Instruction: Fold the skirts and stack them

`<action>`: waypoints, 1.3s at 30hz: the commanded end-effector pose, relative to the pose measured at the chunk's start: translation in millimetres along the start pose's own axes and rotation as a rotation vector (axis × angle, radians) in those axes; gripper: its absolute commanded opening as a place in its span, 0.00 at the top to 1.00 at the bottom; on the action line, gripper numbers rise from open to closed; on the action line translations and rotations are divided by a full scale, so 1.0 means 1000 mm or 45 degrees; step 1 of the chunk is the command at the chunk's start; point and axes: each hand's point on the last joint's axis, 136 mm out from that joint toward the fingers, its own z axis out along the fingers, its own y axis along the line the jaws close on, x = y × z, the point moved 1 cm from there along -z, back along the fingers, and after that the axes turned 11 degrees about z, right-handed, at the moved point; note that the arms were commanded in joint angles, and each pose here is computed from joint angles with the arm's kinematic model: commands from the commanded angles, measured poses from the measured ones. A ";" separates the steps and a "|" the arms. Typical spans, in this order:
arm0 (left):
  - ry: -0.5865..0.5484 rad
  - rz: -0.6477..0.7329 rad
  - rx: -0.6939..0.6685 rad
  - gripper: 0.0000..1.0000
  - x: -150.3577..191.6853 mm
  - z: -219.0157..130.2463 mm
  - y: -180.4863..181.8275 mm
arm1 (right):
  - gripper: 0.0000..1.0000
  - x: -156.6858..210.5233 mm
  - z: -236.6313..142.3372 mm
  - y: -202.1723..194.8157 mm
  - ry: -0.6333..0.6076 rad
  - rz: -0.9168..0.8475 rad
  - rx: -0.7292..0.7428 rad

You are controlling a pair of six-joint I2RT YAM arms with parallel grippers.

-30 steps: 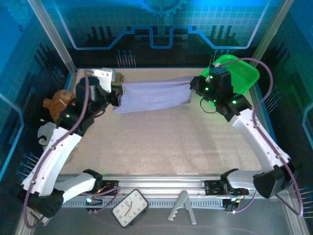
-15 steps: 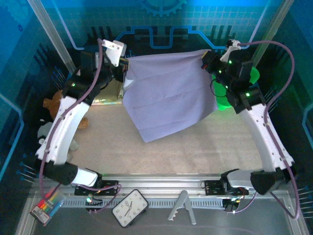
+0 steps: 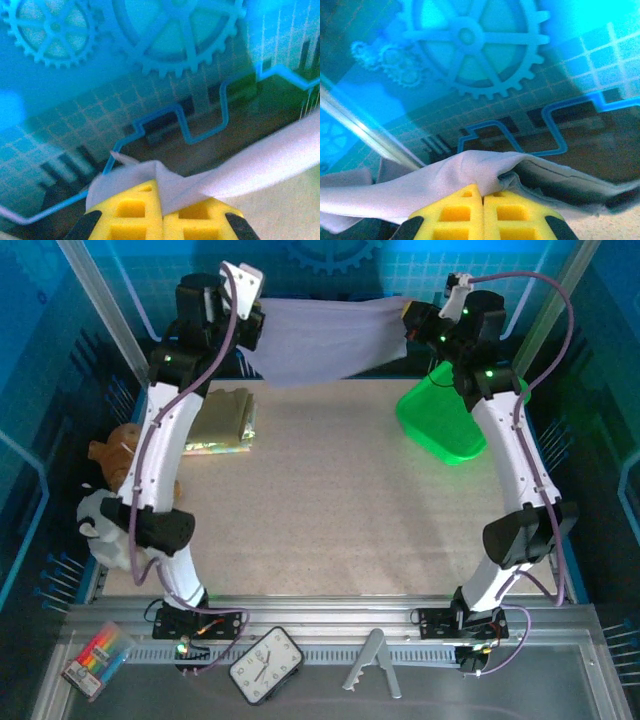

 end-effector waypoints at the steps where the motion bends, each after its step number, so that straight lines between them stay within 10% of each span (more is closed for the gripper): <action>1: 0.089 0.215 -0.055 1.00 0.043 -0.010 -0.020 | 1.00 0.051 -0.008 -0.009 0.227 -0.100 -0.118; 7: 0.419 0.156 -0.036 0.92 0.189 -0.045 -0.109 | 1.00 0.218 -0.050 -0.110 0.676 0.047 0.077; 9: 0.540 0.105 -0.044 0.47 0.230 -0.070 -0.141 | 0.99 0.266 -0.077 -0.138 0.796 0.133 0.181; 11: 0.622 0.057 -0.028 0.02 0.256 -0.095 -0.165 | 0.62 0.303 -0.102 -0.158 0.901 0.232 0.288; 13: 0.730 0.023 -0.047 0.01 0.272 -0.121 -0.168 | 0.01 0.327 -0.126 -0.170 0.967 0.267 0.393; 23: 0.613 -0.513 -0.054 0.01 0.267 -0.097 -0.174 | 0.00 0.294 -0.119 -0.178 0.674 0.110 0.653; 39: 1.092 -1.229 0.142 0.01 0.349 0.043 -0.237 | 0.00 0.340 -0.018 -0.169 0.820 0.356 0.520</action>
